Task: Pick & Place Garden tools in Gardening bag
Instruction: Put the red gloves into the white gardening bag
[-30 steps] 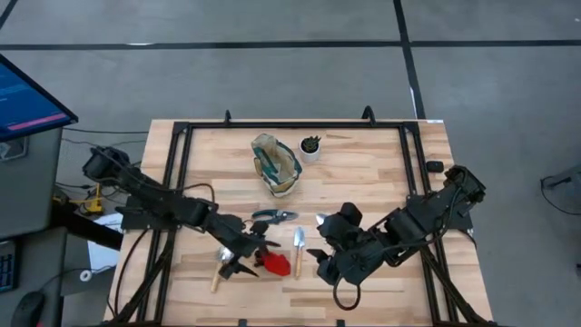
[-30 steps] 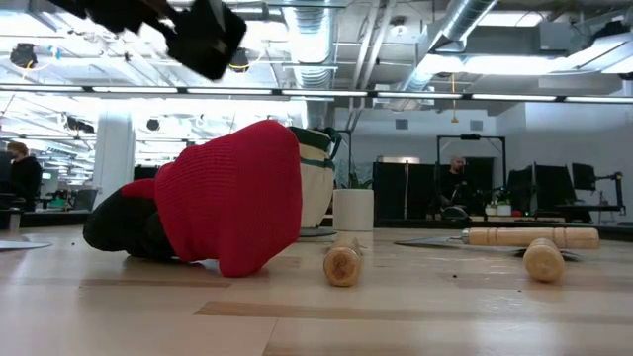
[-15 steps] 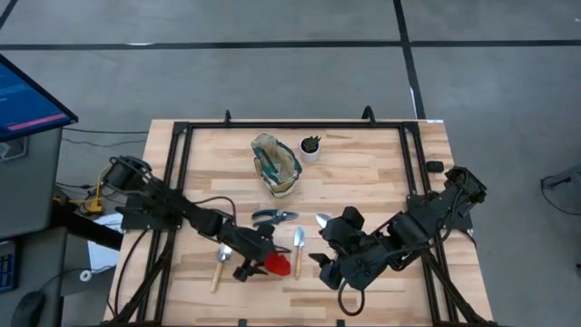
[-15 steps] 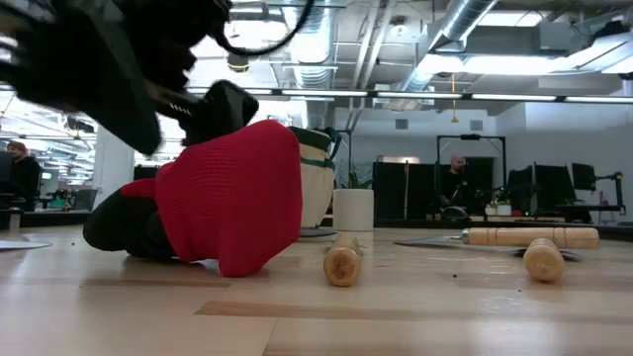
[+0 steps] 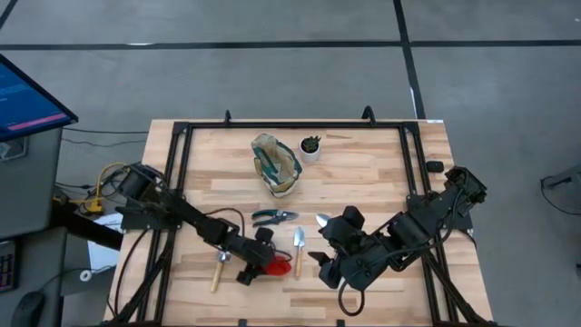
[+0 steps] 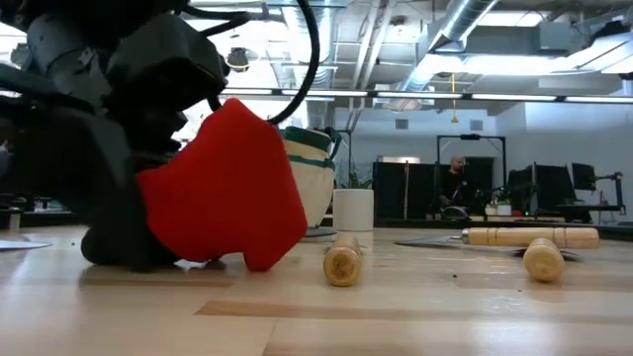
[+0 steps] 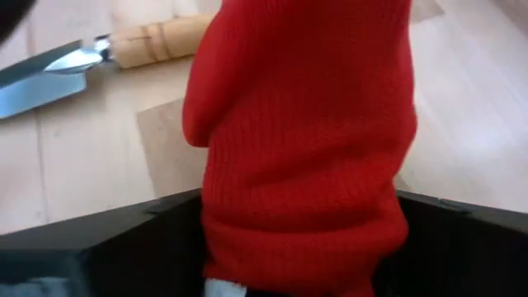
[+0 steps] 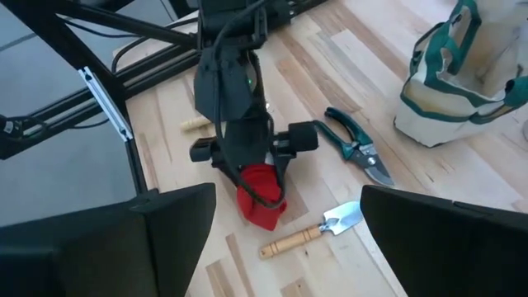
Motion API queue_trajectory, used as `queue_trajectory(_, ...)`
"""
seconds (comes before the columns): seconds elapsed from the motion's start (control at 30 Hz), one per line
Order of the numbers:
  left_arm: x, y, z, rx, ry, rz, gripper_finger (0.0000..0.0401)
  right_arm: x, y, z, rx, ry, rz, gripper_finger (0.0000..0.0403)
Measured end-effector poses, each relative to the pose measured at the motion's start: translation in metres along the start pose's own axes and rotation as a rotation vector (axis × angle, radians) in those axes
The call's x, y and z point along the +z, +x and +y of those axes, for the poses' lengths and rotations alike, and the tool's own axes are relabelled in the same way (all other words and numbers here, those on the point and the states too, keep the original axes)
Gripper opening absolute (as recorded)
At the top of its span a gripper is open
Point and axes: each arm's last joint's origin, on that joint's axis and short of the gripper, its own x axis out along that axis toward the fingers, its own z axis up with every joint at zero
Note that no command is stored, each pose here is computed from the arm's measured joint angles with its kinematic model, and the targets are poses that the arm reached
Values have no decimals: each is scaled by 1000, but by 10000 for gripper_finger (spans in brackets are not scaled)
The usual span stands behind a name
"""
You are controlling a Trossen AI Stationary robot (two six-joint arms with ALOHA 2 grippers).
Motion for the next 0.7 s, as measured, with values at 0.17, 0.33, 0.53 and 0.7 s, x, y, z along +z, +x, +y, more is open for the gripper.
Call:
queue_trajectory(0.17,11,-17,1,-13,-109,-47,121,1,0,-1,-24,-17,-32,296)
queue_trajectory(0.33,39,-62,10,-9,-197,-193,34,3,-6,-3,-51,-67,-85,290)
queue_trajectory(0.53,62,-153,36,244,-300,-455,34,12,-33,-15,-94,-72,-215,284)
queue_trajectory(0.7,61,-213,80,607,-416,-645,33,18,-53,-24,-119,-59,-296,284)
